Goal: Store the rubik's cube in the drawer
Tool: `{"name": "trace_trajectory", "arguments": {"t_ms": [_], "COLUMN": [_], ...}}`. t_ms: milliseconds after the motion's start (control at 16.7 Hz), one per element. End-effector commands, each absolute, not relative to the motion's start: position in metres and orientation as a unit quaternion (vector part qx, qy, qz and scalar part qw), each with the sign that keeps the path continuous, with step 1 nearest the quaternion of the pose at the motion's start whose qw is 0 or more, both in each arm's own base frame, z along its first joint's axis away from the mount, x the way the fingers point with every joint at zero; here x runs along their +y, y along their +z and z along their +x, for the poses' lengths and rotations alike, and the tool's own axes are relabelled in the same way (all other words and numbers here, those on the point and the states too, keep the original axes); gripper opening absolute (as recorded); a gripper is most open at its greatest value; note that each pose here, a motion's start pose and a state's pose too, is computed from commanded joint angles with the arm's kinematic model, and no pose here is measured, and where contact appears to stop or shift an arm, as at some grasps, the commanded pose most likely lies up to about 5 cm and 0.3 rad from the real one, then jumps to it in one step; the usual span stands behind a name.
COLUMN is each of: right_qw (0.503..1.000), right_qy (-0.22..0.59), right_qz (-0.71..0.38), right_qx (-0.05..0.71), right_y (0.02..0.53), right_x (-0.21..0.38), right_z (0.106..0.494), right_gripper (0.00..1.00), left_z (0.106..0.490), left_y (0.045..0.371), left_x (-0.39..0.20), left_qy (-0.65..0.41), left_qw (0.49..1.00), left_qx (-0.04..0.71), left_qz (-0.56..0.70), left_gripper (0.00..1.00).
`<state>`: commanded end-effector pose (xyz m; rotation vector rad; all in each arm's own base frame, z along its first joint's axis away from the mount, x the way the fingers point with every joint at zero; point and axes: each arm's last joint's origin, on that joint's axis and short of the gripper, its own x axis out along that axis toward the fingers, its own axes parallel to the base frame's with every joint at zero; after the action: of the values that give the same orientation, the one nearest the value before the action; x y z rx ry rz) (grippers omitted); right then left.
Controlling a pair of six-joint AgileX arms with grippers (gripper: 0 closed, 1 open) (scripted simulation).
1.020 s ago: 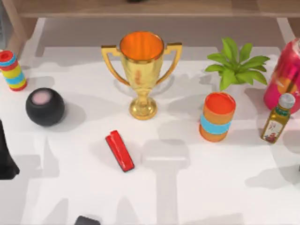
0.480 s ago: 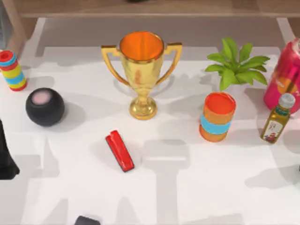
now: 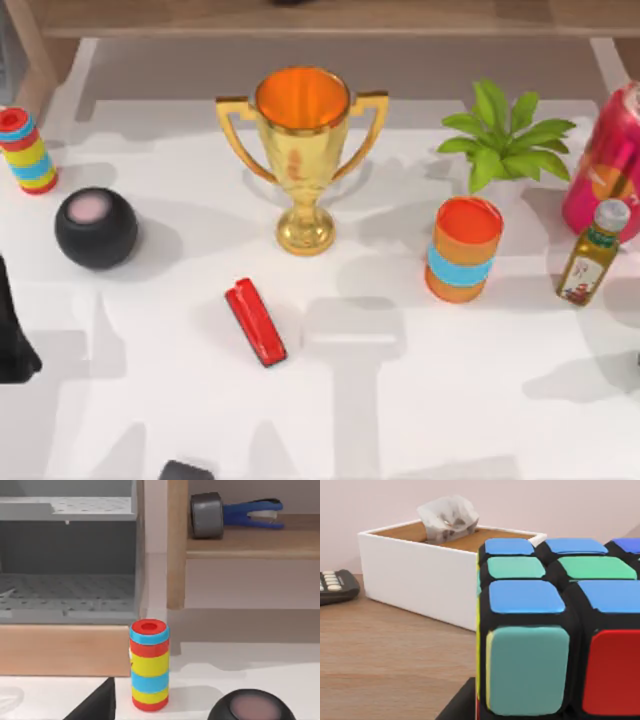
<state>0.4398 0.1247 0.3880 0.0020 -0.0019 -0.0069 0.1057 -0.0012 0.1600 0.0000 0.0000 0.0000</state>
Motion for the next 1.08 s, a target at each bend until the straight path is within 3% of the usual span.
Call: {"name": "trace_trajectory", "arguments": {"t_ms": [660, 900, 1080], "right_qw": [1.0, 0.997, 0.99], "right_qy": [-0.014, -0.071, -0.138], "right_qz": [0.001, -0.013, -0.039], "right_qx": [-0.009, -0.021, 0.01], "right_y": [0.42, 0.468, 0.492], "right_x": [0.113, 0.057, -0.003], "right_z": [0.418, 0.403, 0.391], "right_gripper": [0.0, 0.0, 0.0], "left_z": [0.106, 0.106, 0.106], "left_y": [0.16, 0.16, 0.16], "left_x": [-0.001, -0.001, -0.001], "left_qy": [0.0, 0.0, 0.0], "left_qw": [1.0, 1.0, 1.0], "left_qx": [0.0, 0.0, 0.0], "left_qz": [0.0, 0.0, 0.0], "left_gripper": [1.0, 1.0, 1.0]}}
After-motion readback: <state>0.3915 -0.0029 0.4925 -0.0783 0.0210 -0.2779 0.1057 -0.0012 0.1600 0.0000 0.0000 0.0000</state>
